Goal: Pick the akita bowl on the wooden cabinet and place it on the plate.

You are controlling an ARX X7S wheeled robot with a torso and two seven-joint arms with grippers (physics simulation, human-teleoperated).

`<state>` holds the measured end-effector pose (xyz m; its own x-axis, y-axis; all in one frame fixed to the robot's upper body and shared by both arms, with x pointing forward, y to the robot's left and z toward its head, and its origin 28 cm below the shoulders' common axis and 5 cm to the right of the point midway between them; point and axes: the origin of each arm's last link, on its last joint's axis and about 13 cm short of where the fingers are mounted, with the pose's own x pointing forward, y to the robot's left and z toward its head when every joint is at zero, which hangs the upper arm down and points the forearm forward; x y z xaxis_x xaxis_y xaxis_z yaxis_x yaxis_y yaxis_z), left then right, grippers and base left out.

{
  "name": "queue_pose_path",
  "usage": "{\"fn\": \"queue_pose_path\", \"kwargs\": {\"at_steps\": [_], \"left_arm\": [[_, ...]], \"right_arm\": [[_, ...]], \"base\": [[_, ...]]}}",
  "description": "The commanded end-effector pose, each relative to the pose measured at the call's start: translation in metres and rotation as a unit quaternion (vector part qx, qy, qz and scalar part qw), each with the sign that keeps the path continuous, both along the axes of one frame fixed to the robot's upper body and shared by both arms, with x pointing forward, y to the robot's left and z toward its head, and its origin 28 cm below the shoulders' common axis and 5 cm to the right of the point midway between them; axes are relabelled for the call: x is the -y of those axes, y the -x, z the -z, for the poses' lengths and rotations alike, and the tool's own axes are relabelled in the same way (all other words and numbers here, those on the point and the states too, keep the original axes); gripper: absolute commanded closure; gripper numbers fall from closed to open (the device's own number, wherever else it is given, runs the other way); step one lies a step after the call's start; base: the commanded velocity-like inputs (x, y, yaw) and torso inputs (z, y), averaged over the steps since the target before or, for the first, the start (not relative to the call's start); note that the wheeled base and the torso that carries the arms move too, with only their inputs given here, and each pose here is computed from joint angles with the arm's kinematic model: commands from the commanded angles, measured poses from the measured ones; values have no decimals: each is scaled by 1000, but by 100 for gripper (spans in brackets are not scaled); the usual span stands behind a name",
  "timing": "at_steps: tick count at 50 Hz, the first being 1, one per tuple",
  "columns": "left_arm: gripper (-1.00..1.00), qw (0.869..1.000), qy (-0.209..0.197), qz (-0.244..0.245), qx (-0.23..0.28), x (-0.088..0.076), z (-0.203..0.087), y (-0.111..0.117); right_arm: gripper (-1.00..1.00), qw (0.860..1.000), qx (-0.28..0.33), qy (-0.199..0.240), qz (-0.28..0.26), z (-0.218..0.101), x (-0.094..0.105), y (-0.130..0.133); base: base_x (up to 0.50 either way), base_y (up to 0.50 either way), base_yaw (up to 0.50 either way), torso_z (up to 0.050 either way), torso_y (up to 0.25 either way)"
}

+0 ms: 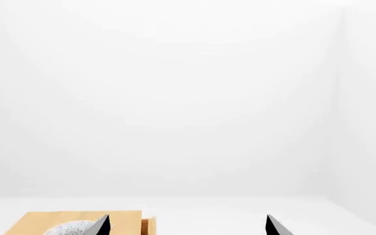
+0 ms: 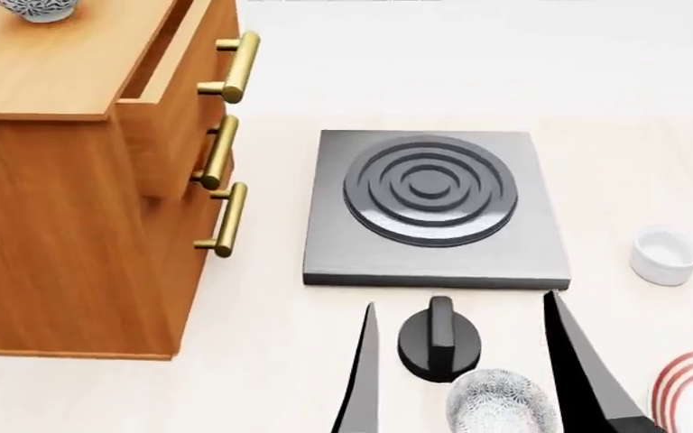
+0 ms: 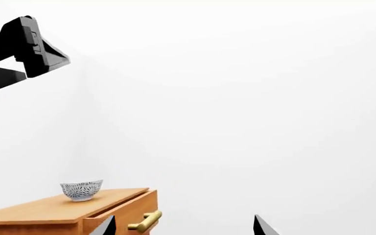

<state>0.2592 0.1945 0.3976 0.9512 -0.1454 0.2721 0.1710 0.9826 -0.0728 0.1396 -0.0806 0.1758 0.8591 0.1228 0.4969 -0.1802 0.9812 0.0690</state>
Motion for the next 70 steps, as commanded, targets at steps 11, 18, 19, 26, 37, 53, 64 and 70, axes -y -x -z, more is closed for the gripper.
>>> {"fn": "queue_pose_path", "kwargs": {"at_steps": [11,18,19,26,37,53,64,70], "left_arm": [[-100,1000,-3,2,0,0,2,1],[-100,1000,-2,1,-1,-1,3,1],[-100,1000,-2,1,-1,-1,3,0],[-100,1000,-1,2,-2,-1,4,1],[-100,1000,-2,4,-4,-1,5,1],[-100,1000,1,5,-6,-2,6,1],[-100,1000,4,7,-8,-3,7,1],[-100,1000,4,7,-6,-2,6,2]], "right_arm": [[-100,999,-1,8,48,1,1,-3],[-100,998,1,13,56,0,1,-3],[-100,998,1,13,55,0,1,-3],[-100,999,0,11,47,1,1,-3],[-100,999,4,3,54,-1,1,-3],[-100,999,5,-1,45,-1,2,-3],[-100,998,8,6,60,0,1,-3],[-100,998,9,4,59,-1,1,-3]], "base": [[10,-14,0,0,1],[183,421,0,0,0],[215,500,0,0,0],[222,499,0,0,0],[120,224,0,0,0],[0,0,0,0,0],[270,0,0,0,0],[0,0,0,0,2]]}}
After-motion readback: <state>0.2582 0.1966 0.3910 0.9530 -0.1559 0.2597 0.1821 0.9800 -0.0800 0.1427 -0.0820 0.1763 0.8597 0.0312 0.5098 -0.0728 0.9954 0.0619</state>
